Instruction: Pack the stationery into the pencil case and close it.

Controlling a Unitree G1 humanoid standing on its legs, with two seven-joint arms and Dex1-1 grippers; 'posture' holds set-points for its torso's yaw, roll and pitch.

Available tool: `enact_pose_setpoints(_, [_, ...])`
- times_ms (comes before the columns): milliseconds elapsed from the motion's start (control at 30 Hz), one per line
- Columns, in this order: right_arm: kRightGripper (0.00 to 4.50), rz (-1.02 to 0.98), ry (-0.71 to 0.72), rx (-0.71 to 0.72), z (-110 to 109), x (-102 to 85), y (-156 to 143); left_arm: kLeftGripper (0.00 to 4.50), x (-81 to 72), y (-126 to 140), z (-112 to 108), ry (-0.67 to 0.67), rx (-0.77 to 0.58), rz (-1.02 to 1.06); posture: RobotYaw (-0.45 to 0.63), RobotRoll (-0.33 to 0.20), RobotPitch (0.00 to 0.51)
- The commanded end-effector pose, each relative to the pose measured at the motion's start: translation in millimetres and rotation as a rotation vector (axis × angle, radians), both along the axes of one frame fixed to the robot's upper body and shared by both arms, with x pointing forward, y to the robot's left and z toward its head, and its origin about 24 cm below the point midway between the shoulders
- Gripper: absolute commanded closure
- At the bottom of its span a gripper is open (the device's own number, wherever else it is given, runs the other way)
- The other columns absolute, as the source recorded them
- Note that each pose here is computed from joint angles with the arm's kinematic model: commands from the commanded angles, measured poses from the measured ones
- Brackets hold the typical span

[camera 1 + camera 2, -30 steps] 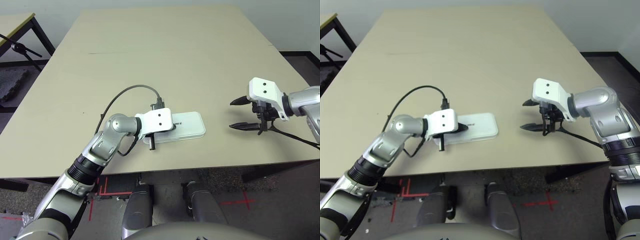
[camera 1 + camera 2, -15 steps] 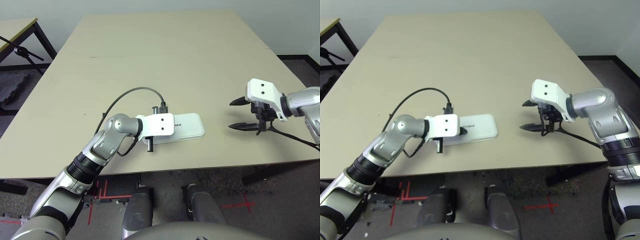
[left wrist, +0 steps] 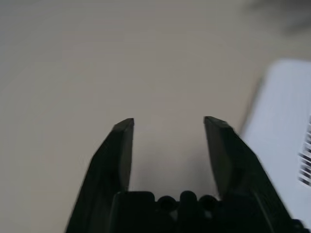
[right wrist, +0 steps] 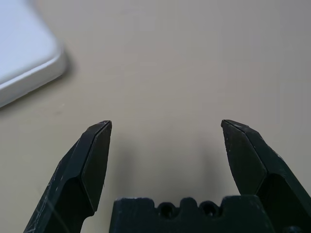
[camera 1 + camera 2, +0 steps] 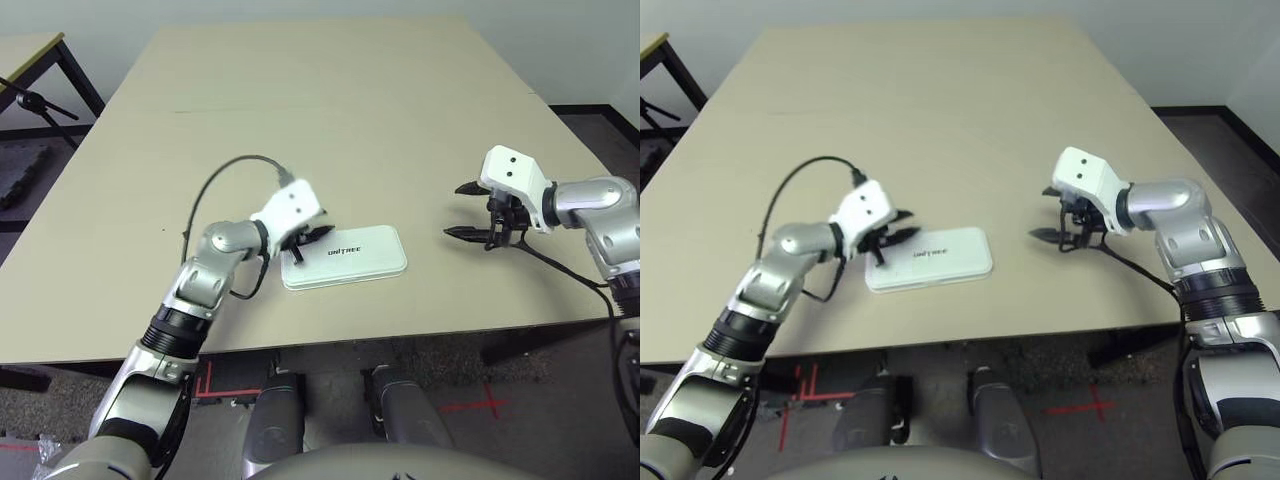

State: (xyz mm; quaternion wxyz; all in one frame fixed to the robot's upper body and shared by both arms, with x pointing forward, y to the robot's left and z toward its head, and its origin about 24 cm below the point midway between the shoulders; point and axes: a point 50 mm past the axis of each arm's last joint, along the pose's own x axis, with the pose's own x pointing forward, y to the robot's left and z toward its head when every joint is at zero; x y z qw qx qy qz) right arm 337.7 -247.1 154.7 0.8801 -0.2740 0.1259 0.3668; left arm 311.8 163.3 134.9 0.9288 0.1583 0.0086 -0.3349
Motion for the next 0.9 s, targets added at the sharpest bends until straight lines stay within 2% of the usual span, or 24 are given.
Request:
enact_pose_setpoints(33, [0.00,-0.182,-0.105,0.115,4.6,9.8,-17.8,0.18,4.6,38.6,14.8,-0.099,-0.152,0.266,0.03,0.000,0.138])
enact_pose_setpoints(67, [0.00,-0.238,-0.136,0.146,5.4,12.3,-22.5,0.03,6.1,53.4,18.4,-0.127,-0.193,0.366,0.04,0.000,0.144])
enact_pose_setpoints(200, [0.00,-0.477,-0.228,0.244,4.5,20.8,-43.5,0.03,4.5,106.8,21.7,-0.208,-0.332,0.702,0.05,0.000,0.145])
enact_pose_setpoints(333, [0.00,-0.704,-0.281,0.296,-5.9,24.0,-63.8,0.03,-5.4,153.2,1.5,-0.243,-0.366,0.969,0.07,0.000,0.144])
enact_pose_setpoints(533, [0.00,-0.912,-0.316,0.313,-24.8,19.8,-81.6,0.03,-13.9,175.6,-9.3,-0.281,-0.407,1.113,0.08,0.000,0.147])
enact_pose_setpoints(900, [0.00,-0.913,-0.284,0.307,-34.1,22.2,-76.2,0.03,-17.5,180.6,-7.6,-0.300,-0.409,1.142,0.09,0.000,0.183])
